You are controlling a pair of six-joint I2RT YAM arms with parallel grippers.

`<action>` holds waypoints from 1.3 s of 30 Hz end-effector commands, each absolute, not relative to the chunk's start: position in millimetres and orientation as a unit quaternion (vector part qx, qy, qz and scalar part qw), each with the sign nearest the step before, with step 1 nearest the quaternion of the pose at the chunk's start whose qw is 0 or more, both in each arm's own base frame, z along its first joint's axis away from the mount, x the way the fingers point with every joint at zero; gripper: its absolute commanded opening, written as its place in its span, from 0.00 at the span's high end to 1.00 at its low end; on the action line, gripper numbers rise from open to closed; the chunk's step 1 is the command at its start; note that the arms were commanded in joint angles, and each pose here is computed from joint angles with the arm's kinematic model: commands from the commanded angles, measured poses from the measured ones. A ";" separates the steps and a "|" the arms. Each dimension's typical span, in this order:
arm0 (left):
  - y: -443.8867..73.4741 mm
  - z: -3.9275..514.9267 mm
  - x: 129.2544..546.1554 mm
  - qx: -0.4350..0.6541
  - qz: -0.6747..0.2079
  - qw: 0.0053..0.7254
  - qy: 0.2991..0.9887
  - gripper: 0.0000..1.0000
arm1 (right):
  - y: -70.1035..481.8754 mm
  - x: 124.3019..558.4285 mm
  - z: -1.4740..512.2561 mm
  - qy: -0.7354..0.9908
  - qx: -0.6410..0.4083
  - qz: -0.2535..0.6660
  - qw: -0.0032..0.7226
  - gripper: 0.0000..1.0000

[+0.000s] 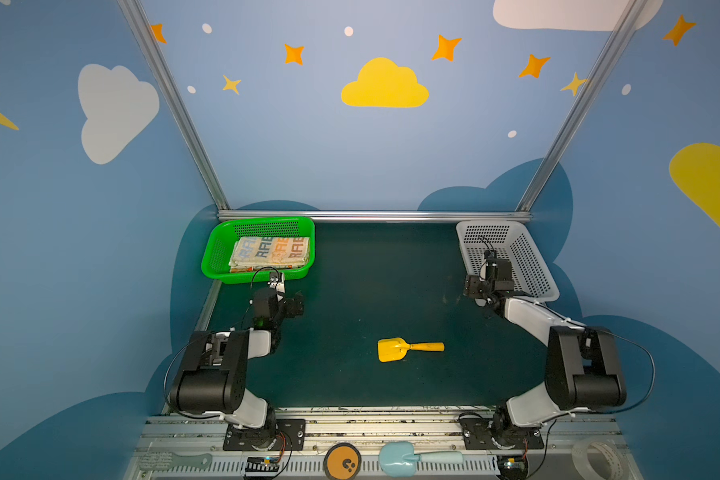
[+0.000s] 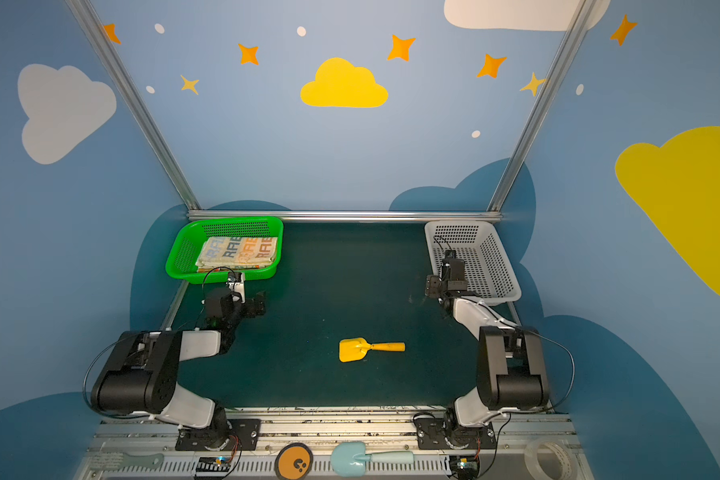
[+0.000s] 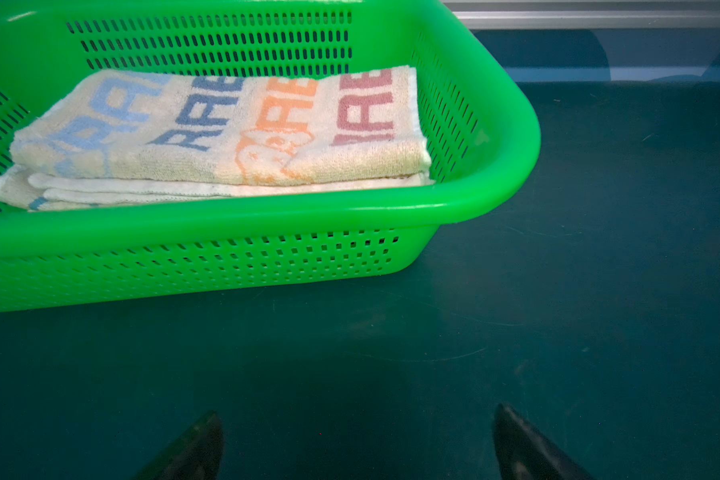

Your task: Fold and stack the towels

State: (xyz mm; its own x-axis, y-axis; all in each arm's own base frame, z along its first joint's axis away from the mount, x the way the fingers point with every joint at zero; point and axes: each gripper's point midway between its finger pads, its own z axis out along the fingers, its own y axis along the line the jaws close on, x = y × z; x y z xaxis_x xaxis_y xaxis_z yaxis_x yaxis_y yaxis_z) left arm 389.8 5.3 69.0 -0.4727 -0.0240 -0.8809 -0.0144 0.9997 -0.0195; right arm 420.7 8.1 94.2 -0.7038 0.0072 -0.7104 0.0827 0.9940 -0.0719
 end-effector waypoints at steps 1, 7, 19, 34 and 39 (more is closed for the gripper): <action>3.8 83.9 396.0 -0.006 -0.007 0.532 0.847 0.00 | 19.9 405.5 68.4 0.952 -0.006 -0.058 0.302 0.43; 3.7 84.0 396.0 -0.006 -0.007 0.532 0.847 0.00 | 77.5 415.4 69.8 0.957 -0.099 -0.067 0.263 0.90; 3.7 84.5 396.4 -0.006 -0.007 0.533 0.846 0.00 | 235.7 408.1 106.9 0.930 -0.273 0.033 0.244 0.82; 3.7 83.5 396.1 -0.005 -0.007 0.531 0.847 0.00 | 83.5 429.8 210.7 0.896 -0.072 0.046 0.437 0.15; 3.1 83.5 396.1 -0.004 -0.007 0.531 0.847 0.00 | -23.3 424.5 204.1 0.870 0.107 0.016 0.480 0.13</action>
